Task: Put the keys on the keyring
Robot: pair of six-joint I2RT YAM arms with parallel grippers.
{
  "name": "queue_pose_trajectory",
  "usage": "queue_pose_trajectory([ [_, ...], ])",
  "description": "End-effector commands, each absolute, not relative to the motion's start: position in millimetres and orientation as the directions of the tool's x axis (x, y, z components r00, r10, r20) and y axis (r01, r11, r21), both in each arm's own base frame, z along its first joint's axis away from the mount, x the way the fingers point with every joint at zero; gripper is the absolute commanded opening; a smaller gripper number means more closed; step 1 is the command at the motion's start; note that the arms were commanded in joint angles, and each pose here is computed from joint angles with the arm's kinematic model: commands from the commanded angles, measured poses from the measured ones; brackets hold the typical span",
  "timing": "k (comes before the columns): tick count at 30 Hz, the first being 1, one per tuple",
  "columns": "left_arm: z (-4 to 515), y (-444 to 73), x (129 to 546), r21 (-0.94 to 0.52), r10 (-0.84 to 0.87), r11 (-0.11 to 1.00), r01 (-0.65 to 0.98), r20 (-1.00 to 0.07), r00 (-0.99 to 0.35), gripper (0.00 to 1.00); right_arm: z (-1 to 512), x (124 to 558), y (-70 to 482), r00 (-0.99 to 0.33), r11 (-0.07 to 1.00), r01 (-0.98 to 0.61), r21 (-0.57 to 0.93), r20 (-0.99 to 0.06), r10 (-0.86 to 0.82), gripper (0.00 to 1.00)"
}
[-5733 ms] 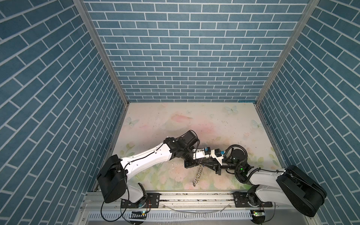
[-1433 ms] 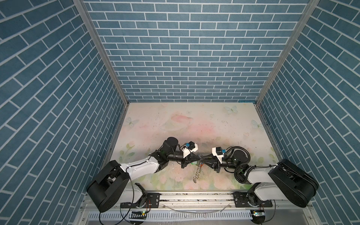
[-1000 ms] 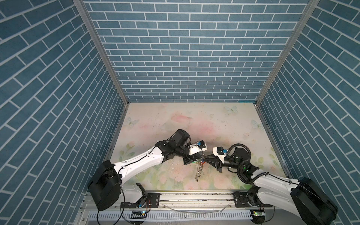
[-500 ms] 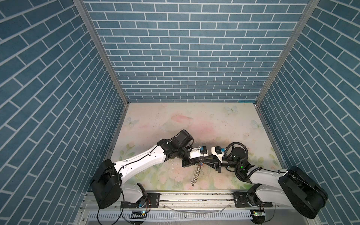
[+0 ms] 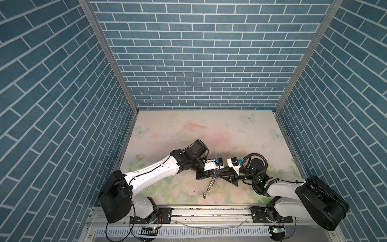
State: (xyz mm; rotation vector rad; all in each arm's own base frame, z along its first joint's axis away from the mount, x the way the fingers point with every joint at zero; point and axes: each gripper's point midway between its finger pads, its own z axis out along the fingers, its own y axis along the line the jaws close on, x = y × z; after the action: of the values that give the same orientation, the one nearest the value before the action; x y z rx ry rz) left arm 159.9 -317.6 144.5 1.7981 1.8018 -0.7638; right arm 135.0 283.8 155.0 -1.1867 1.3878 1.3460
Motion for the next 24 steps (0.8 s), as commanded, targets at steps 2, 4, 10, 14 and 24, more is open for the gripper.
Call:
queue_pose_trajectory([
  [2, 164, -332, 161, -0.021, 0.676, -0.062, 0.998, -0.736, 0.026, 0.0, 165, 140, 290, -0.151, -0.035, -0.988, 0.152, -0.987, -0.054, 0.22],
  [4, 165, -333, 160, -0.025, 0.67, -0.066, 0.997, -0.742, 0.026, 0.0, 165, 142, 291, -0.145, -0.029, -0.989, 0.147, -0.988, -0.05, 0.22],
  [10, 166, -335, 159, -0.031, 0.661, -0.069, 0.997, -0.75, 0.022, 0.0, 163, 144, 294, -0.153, -0.028, -0.988, 0.155, -0.987, -0.052, 0.18],
  [14, 166, -335, 159, -0.031, 0.66, -0.067, 0.997, -0.751, 0.021, 0.0, 163, 144, 294, -0.152, -0.031, -0.988, 0.153, -0.987, -0.049, 0.09],
  [24, 179, -327, 177, -0.018, 0.537, 0.034, 0.999, -0.843, -0.034, 0.15, 165, 146, 290, -0.136, 0.003, -0.991, 0.136, -0.99, -0.032, 0.0],
])
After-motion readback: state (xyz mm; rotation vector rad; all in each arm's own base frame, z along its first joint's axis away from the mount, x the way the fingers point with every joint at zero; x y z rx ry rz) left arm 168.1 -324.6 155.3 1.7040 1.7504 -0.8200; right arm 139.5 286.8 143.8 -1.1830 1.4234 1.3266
